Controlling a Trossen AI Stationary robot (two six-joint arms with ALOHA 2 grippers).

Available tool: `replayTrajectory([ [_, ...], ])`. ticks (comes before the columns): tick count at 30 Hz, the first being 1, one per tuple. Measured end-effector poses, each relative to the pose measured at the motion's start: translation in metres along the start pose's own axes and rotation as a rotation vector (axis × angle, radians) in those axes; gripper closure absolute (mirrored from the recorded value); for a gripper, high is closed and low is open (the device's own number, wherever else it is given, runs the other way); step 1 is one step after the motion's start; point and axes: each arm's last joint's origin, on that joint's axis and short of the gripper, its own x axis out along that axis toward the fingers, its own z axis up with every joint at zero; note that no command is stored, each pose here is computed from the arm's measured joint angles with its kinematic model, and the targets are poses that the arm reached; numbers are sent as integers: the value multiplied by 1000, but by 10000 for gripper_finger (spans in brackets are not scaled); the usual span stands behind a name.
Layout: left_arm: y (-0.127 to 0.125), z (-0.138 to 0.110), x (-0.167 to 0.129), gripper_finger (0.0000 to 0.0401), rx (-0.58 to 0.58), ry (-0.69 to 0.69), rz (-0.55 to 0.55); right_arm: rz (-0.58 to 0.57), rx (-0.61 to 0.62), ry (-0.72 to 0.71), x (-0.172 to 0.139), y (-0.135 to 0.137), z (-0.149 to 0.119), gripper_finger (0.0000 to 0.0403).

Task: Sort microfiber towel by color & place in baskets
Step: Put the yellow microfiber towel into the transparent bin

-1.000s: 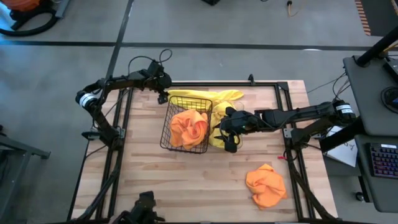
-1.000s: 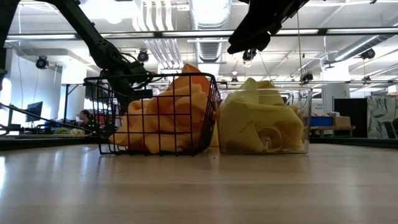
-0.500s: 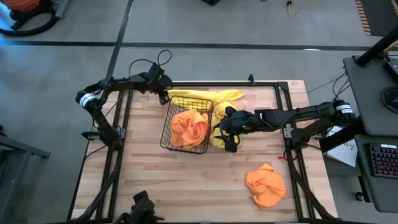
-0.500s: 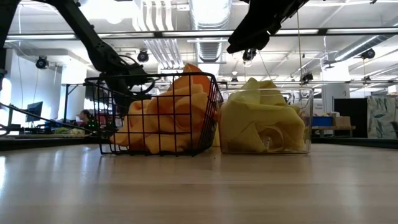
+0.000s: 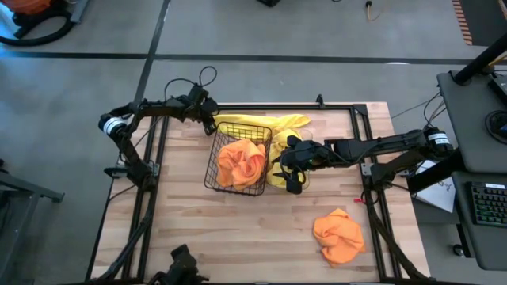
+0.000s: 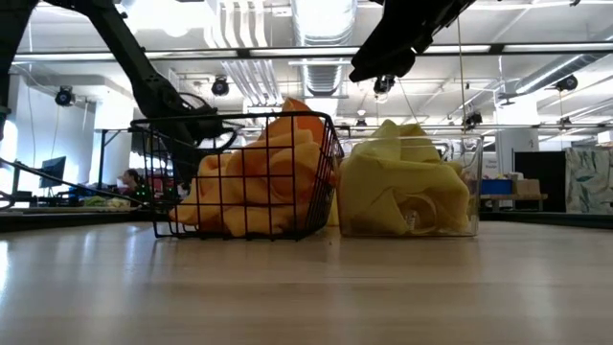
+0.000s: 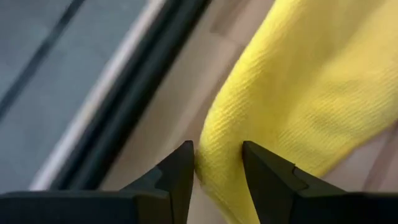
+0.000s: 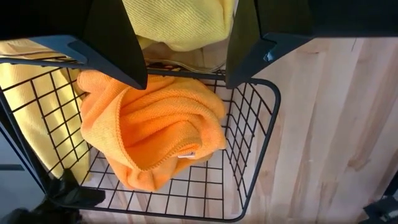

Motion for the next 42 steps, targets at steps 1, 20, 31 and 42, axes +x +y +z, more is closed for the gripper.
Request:
replayTrajectory([
  [1,0,-2,3,281,-10,16,-6,0,0,0,0,0,0,188],
  [20,15,38,-32,400,-68,7,49,4,9,0,0,1,0,188],
  [31,8,85,-166,401,-10,-469,-30,-190,-22,-67,-1,-5,6,188],
  [42,-43,124,-266,401,156,-805,-161,-347,-27,-262,-18,-29,47,188],
])
